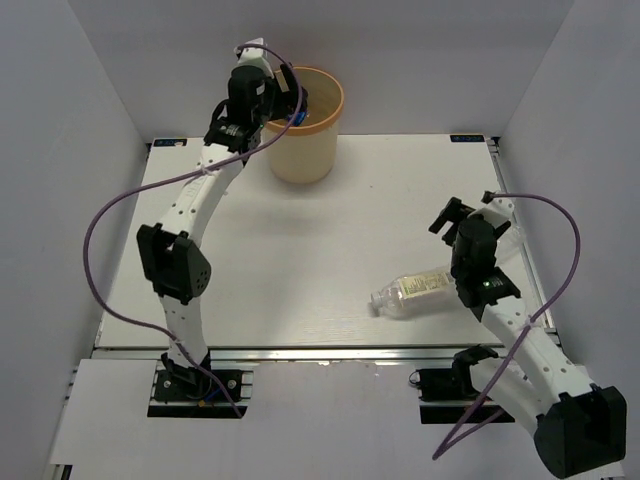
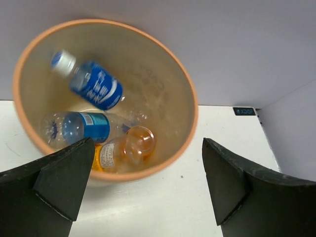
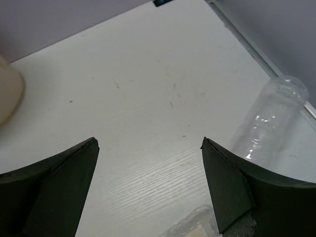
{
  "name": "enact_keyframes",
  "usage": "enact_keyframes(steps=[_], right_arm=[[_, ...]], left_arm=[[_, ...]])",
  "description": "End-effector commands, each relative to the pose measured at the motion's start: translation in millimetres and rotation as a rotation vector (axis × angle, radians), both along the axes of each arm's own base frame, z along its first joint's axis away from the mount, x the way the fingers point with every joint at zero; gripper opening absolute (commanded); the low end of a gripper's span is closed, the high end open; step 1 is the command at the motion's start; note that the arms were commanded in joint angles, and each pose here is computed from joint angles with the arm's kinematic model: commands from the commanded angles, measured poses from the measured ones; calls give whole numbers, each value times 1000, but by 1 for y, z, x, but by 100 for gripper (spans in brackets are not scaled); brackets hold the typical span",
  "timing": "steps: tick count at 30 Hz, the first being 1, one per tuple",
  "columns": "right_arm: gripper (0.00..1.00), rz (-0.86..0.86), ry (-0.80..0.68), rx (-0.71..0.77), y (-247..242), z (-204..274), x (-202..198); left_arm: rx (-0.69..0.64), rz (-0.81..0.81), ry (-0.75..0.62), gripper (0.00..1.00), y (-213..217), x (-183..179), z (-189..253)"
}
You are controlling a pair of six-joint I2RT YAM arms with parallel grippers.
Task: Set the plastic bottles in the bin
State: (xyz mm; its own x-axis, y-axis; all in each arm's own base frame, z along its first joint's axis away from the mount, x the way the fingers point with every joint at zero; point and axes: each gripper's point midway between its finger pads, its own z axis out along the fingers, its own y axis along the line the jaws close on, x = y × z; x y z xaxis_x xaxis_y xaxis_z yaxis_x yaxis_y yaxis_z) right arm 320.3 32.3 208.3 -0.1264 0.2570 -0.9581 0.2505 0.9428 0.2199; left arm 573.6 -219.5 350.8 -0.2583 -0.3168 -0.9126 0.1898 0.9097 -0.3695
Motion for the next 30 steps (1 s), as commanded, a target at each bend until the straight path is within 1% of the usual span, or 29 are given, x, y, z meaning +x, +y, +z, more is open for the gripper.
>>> enact_keyframes(steps=[1,3,4,5,6,7,8,9,10,11,13,14,18,21,23,26,28,30], right_arm=[[89,-98,80,54,-25,-5,6],[89,-98,178,72,-32,-28,7],[89,-139,206,85,-47,-34,7],[89,-156,225,103,-53,-34,9],[89,-171,277,114,-59,-47,11],[89,-224,330,112,-74,-57,4],[89,-283,338,88,-85,-55,4],[89,-324,377,75,-93,-65,2],[89,-348,388,63,-98,-68,1],[89,-360,395,57,-100,-69,3],[90,-409,424,76,-117,-77,2],[90,-416,431,80,-120,-79,3],[89,-483,436,117,-141,-84,9],[89,-511,441,150,-157,-87,15],[89,-527,439,144,-165,-88,18],[89,-502,432,141,-168,-97,30],[89,-483,399,139,-169,-96,42],[89,-473,423,143,-170,-107,48]], left_arm=[[-15,-13,-142,98,23,-56,88],[-12,-20,-167,98,27,-70,88],[16,-25,-98,98,29,-75,46],[3,-24,-152,98,37,-98,65],[-11,-2,-191,98,44,-105,68],[16,11,-123,98,50,-113,24],[-11,29,-193,98,60,-133,45],[-11,89,-188,98,74,-138,37],[2,119,-134,98,82,-145,7],[-4,148,-147,98,92,-157,10],[20,212,-113,98,107,-162,-9],[45,221,-78,98,111,-166,-20],[87,238,-13,98,124,-168,-47],[78,245,25,98,134,-164,-60],[68,259,46,98,144,-161,-66],[45,269,68,98,154,-157,-75],[39,270,90,98,159,-156,-84],[39,266,101,98,160,-156,-88]])
